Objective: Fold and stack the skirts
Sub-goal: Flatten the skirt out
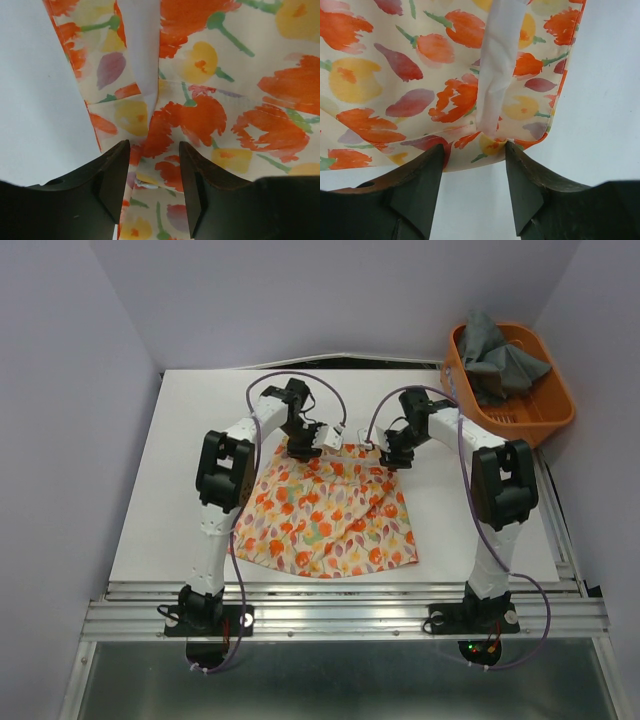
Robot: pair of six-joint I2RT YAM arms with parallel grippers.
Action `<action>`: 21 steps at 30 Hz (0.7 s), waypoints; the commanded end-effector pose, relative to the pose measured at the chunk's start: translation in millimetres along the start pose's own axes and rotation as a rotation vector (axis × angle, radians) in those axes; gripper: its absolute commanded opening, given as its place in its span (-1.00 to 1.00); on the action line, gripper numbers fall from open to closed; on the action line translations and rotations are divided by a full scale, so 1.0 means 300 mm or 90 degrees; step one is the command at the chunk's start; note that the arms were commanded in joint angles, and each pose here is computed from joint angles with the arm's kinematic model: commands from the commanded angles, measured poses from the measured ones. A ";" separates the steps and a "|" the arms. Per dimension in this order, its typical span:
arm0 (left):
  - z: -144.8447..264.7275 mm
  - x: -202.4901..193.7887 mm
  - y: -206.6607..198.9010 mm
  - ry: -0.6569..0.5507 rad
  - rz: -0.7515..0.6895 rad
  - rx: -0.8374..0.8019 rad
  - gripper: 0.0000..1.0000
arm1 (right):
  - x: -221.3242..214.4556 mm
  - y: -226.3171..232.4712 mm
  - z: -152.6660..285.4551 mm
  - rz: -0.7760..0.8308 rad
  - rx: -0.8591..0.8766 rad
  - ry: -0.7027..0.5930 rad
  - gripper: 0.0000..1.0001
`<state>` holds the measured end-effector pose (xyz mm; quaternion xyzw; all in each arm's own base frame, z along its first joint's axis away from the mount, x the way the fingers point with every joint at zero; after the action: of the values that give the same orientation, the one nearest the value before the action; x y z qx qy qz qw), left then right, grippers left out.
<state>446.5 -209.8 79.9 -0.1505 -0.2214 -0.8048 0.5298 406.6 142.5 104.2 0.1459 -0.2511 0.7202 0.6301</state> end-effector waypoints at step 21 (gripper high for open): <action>0.287 0.055 0.002 0.018 -0.020 0.075 -1.00 | -0.049 -0.016 -0.019 -0.008 -0.005 0.049 0.17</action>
<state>445.9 -192.3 96.4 -0.1341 -0.2180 -0.8075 0.5314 408.8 136.3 90.1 0.1327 -0.2272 0.7198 0.6424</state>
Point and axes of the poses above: each gripper's point midway between its finger pads, its own z axis back along the fingers, its own y axis along the line the jaws close on, x = y × z, the point moved 5 cm from there along z, back along the fingers, and after that the axes turned 4 degrees about -z, right-handed, at the moved point
